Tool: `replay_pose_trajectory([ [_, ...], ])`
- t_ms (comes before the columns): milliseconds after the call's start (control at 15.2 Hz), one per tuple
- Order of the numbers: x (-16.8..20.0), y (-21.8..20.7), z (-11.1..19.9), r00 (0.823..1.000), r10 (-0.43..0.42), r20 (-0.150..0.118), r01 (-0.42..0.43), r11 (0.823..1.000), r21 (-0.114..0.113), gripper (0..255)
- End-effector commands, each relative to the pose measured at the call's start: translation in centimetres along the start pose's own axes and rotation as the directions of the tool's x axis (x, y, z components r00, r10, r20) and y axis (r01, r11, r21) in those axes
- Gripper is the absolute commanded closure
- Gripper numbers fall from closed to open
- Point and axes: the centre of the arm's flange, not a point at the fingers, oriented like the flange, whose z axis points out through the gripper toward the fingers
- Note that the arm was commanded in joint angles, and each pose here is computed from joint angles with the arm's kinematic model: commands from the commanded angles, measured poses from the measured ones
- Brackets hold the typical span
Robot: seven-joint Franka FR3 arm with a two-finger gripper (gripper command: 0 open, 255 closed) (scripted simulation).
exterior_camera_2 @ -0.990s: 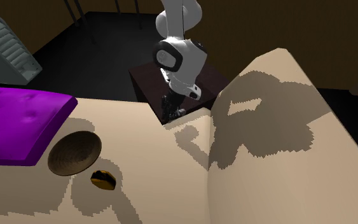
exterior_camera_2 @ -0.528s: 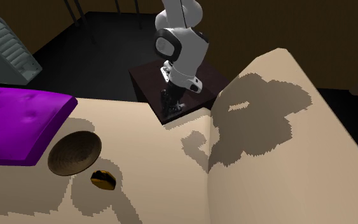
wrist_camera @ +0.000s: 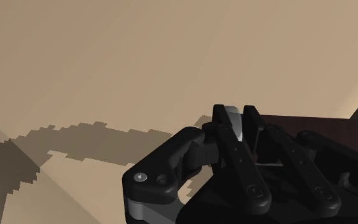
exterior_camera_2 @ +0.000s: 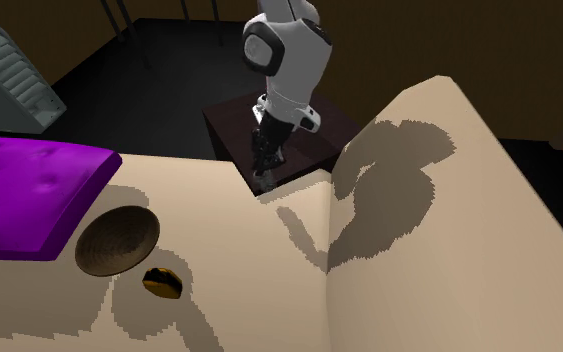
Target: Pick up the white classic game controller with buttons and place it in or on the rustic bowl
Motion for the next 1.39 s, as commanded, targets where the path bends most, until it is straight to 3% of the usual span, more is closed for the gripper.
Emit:
replay_pose_trajectory([
  [0, -0.5, 0.0, -1.0, 1.000, 0.000, 0.000, 0.000, 1.000, 0.001, 255],
  [528, -2.2, -0.1, -4.4, 1.000, 0.000, 0.000, 0.000, 1.000, 0.001, 255],
  [1320, -16.7, -1.2, 1.7, 1.000, 0.000, 0.000, 0.000, 1.000, 0.001, 255],
])
